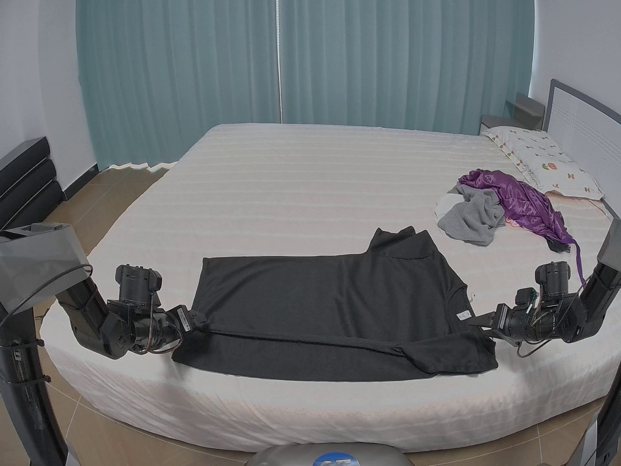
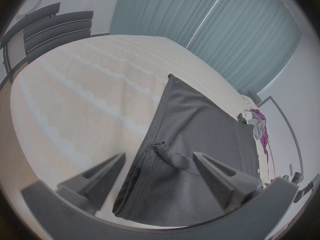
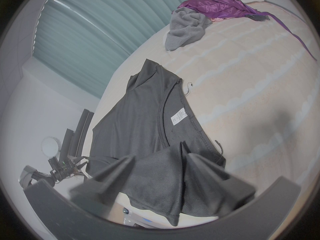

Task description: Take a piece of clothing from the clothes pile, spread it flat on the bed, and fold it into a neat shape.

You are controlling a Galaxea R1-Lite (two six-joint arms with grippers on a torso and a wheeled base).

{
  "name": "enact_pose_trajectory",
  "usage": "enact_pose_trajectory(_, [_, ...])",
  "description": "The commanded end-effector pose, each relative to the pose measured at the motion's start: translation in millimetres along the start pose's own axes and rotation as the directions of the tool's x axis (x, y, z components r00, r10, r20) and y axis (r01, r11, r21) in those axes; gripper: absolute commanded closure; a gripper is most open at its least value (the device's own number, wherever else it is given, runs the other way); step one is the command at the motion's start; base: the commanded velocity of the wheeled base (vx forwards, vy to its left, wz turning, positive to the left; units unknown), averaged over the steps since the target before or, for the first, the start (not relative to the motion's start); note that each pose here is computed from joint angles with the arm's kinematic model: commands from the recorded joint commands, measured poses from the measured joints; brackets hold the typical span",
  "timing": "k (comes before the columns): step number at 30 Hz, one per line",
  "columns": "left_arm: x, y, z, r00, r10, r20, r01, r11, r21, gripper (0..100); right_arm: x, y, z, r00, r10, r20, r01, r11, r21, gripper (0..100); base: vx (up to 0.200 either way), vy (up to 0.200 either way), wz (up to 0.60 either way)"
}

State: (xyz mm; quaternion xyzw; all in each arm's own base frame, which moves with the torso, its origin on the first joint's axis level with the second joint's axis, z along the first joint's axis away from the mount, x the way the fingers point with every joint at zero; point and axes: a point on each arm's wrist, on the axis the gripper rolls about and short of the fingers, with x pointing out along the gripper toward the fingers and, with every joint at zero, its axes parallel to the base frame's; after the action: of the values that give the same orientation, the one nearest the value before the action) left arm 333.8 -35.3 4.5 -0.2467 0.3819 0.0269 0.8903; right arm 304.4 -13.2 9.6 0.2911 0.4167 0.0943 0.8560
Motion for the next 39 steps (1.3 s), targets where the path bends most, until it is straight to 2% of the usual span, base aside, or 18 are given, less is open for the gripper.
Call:
enact_pose_trajectory(1, [-2,-2,2,1.0,-0.009,0.008,0.009,1.0,-0.009,0,-3,2,2,1.0,0.01,0.023,-0.011,0.999,0.032,0,0.0,0.0,0.0])
enact_pose_trajectory(3, [-10,-5,5,0.999,-0.019,0.027,0.02,0.999,-0.027,0,-11,6,5,0.998,0.024,0.053,-0.026,0.999,0.046,0,0.0,0.0,0.0])
enact_pose_trajectory(9, [-45,-11,20,0.992,-0.078,0.098,0.089,0.99,-0.114,0,-33,17,-4,0.997,0.038,0.073,-0.045,0.995,0.094,0,0.0,0.0,0.0])
enact_pose_trajectory(12, [-58,-11,17,0.99,-0.107,0.087,0.119,0.982,-0.148,0,-46,21,-11,0.996,0.041,0.079,-0.052,0.987,0.151,0,0.0,0.0,0.0])
enact_pose_trajectory(16, [-69,-11,2,0.991,-0.127,0.042,0.133,0.97,-0.204,0,-63,26,-21,0.993,0.05,0.103,-0.076,0.959,0.273,0,0.0,0.0,0.0])
enact_pose_trajectory(20, [-69,-18,-5,0.99,-0.142,0.019,0.143,0.963,-0.229,0,-68,26,-25,0.989,0.054,0.141,-0.1,0.934,0.343,0,0.0,-0.1,0.0])
enact_pose_trajectory(27, [-66,-19,-12,0.99,-0.142,-0.009,0.135,0.959,-0.251,0,-68,20,-36,0.987,0.049,0.153,-0.103,0.924,0.367,0,0.0,-0.2,0.0])
enact_pose_trajectory(36, [-66,-16,-10,0.991,-0.135,0.001,0.131,0.955,-0.267,0,-64,16,-48,0.995,0.037,0.094,-0.071,0.916,0.395,0,0.0,0.0,0.0])
enact_pose_trajectory(39, [-66,-16,-9,0.99,-0.138,0.009,0.135,0.952,-0.274,0,-62,17,-49,0.995,0.039,0.087,-0.072,0.908,0.413,0,0.2,0.0,0.0])
